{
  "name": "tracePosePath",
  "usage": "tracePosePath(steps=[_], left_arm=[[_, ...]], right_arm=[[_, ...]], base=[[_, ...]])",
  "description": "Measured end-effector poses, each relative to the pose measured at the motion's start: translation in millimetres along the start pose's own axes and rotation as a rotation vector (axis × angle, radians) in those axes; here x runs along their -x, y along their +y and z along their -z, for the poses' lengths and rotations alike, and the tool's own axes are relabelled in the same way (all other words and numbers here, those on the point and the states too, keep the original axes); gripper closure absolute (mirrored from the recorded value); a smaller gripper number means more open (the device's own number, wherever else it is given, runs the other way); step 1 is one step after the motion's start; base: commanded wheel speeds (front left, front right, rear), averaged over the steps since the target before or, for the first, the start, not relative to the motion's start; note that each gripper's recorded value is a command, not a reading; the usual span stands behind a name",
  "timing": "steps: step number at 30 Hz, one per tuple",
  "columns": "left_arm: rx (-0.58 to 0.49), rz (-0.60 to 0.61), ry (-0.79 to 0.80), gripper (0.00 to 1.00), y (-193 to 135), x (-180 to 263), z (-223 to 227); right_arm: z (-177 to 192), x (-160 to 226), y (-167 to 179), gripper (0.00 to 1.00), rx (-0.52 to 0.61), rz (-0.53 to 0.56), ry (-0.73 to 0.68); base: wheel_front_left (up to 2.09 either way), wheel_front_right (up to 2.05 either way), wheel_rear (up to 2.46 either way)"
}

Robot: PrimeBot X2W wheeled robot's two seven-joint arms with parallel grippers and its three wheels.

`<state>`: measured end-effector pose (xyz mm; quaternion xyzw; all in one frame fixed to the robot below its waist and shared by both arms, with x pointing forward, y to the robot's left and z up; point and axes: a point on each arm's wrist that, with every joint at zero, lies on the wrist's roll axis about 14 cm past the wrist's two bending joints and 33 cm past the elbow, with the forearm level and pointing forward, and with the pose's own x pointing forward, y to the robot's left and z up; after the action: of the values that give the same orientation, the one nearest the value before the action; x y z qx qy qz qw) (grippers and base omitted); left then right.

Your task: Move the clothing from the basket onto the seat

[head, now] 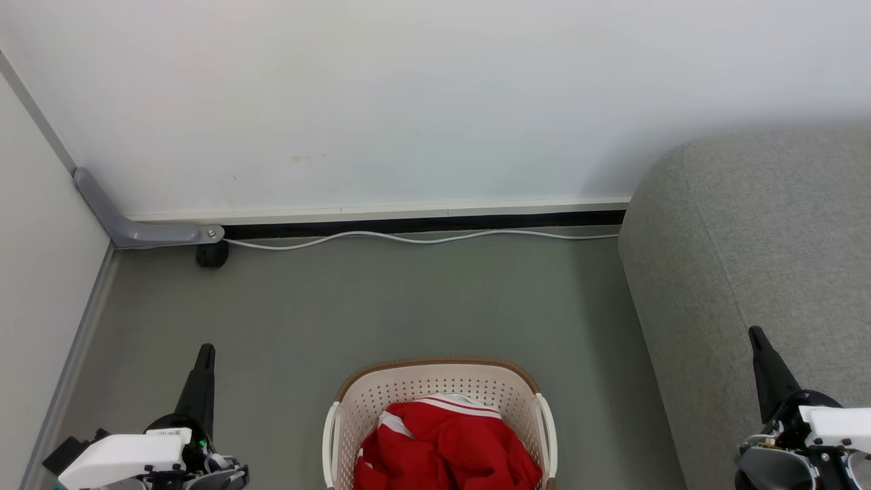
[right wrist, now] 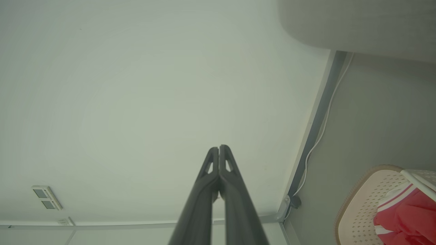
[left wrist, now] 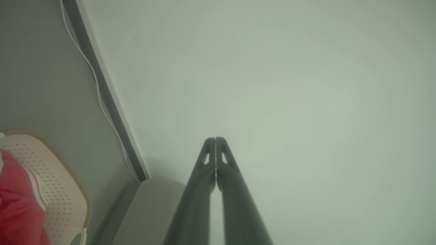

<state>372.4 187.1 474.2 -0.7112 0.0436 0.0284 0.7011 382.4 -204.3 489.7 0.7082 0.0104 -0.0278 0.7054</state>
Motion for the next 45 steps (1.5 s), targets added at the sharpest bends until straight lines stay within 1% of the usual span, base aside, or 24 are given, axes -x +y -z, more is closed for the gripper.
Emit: tracePosePath(steps=[45], left_arm=[[0.0, 0.0, 0.0, 1.0, 0.0, 0.0, 0.0]], right_arm=[[0.0, 0.0, 0.0, 1.0, 0.0, 0.0, 0.0]], base=[[0.0, 0.0, 0.0]])
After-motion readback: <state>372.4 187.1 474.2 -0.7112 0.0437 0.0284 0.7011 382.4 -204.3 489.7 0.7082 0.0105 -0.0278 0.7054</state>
